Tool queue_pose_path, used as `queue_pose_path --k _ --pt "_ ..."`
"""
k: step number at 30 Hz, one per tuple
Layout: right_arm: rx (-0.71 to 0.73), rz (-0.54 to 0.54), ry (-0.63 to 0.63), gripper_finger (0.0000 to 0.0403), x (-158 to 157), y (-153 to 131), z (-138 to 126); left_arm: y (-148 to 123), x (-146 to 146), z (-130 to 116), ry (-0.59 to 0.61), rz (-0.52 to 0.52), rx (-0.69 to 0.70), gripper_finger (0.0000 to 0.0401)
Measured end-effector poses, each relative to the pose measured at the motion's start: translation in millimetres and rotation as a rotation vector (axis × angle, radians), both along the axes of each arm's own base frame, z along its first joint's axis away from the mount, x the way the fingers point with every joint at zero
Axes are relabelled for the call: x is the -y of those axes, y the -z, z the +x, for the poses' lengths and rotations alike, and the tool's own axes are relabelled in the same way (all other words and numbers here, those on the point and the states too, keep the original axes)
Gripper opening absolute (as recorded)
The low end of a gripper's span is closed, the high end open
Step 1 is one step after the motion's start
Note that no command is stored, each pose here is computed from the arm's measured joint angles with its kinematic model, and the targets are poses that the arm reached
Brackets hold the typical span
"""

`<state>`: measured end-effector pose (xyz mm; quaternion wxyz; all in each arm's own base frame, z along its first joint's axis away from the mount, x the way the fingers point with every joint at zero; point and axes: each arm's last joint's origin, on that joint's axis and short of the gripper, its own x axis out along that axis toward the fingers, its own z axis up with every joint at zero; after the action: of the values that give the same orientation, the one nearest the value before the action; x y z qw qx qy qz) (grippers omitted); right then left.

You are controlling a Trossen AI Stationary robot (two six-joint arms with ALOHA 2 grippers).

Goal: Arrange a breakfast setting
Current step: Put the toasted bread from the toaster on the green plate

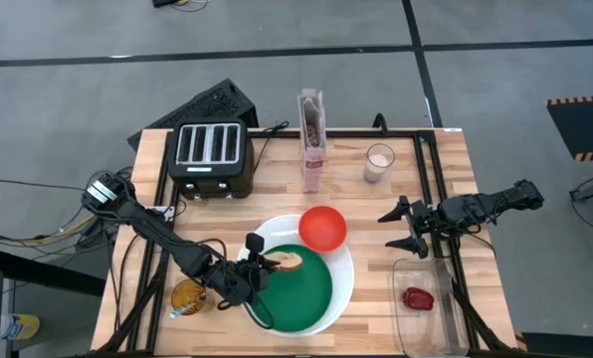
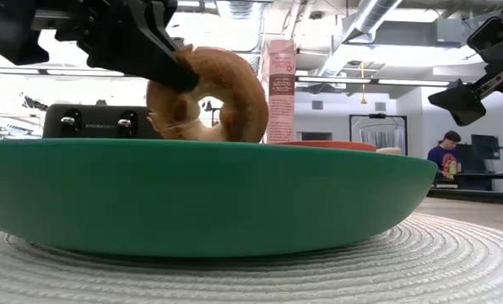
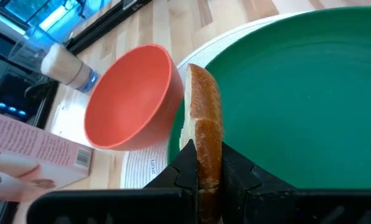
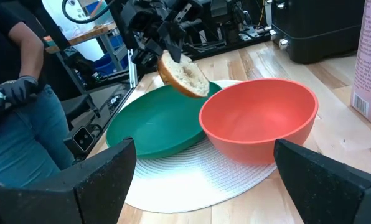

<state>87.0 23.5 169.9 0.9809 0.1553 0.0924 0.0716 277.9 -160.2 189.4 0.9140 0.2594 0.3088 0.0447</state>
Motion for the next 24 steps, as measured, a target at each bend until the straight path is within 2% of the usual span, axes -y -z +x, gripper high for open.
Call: queue_pose_path --k 3,10,24 --pt "0.0 0.0 0.0 0.0399 0 0 0 8 1 2 0.004 0.042 -0.023 0.0019" --pt "0.0 0.0 0.0 0.0399 0 0 0 20 4 6 0.003 0.059 -0.039 0.0019" --pt "0.0 0.0 0.0 0.0399 0 0 0 29 2 11 0.016 -0.019 -0.079 0.0019"
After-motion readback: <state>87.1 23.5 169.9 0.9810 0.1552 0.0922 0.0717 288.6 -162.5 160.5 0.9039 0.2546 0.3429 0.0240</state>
